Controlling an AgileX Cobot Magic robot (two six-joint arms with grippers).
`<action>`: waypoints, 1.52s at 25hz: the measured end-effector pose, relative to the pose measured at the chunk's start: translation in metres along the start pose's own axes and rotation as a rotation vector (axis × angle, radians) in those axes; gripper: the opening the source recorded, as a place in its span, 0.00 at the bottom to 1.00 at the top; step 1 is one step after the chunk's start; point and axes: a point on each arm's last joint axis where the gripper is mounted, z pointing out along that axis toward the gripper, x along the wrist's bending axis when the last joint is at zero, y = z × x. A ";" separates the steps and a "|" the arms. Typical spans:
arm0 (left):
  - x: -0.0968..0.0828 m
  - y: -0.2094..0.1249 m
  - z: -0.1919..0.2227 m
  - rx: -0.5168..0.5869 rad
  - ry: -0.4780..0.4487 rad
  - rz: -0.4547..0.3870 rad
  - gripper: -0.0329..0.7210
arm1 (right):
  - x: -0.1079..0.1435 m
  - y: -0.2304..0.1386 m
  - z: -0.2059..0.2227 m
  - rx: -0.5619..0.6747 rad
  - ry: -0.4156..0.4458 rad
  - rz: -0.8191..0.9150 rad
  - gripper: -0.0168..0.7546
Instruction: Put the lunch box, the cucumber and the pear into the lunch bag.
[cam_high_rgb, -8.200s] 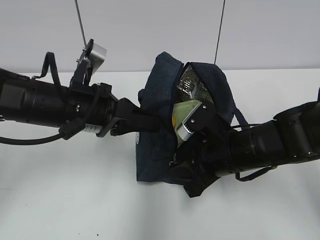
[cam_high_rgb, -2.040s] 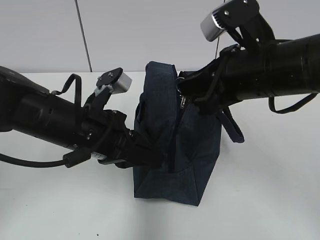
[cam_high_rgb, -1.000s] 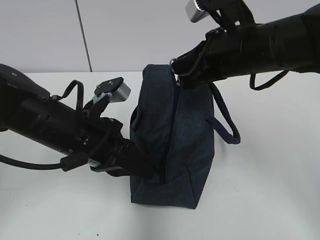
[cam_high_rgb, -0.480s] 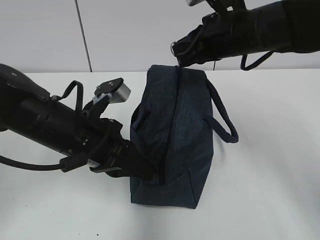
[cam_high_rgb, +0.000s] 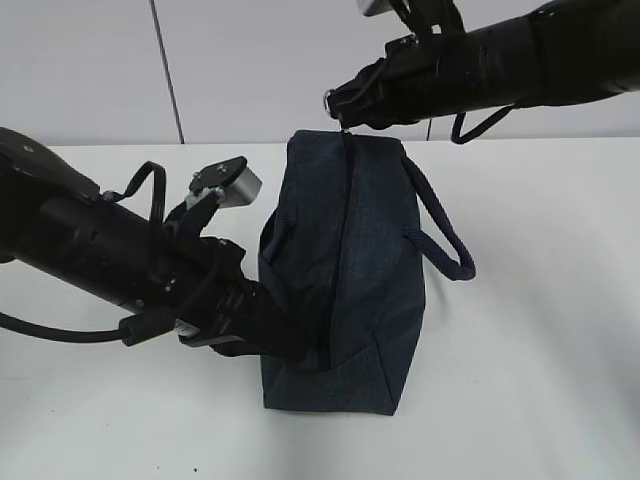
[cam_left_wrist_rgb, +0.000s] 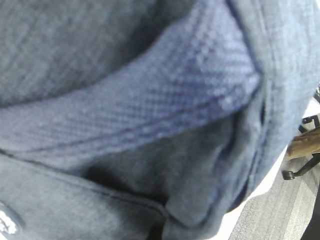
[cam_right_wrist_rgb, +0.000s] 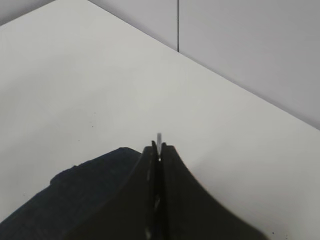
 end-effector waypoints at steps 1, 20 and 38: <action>0.000 0.000 0.000 0.002 -0.001 0.001 0.02 | -0.004 -0.002 0.001 -0.005 0.010 0.024 0.03; -0.002 -0.001 0.000 0.016 -0.021 0.001 0.02 | -0.072 -0.044 -0.003 -0.012 0.337 0.427 0.03; -0.011 0.001 -0.029 0.002 -0.071 0.036 0.36 | -0.086 -0.049 0.010 0.044 0.429 0.474 0.03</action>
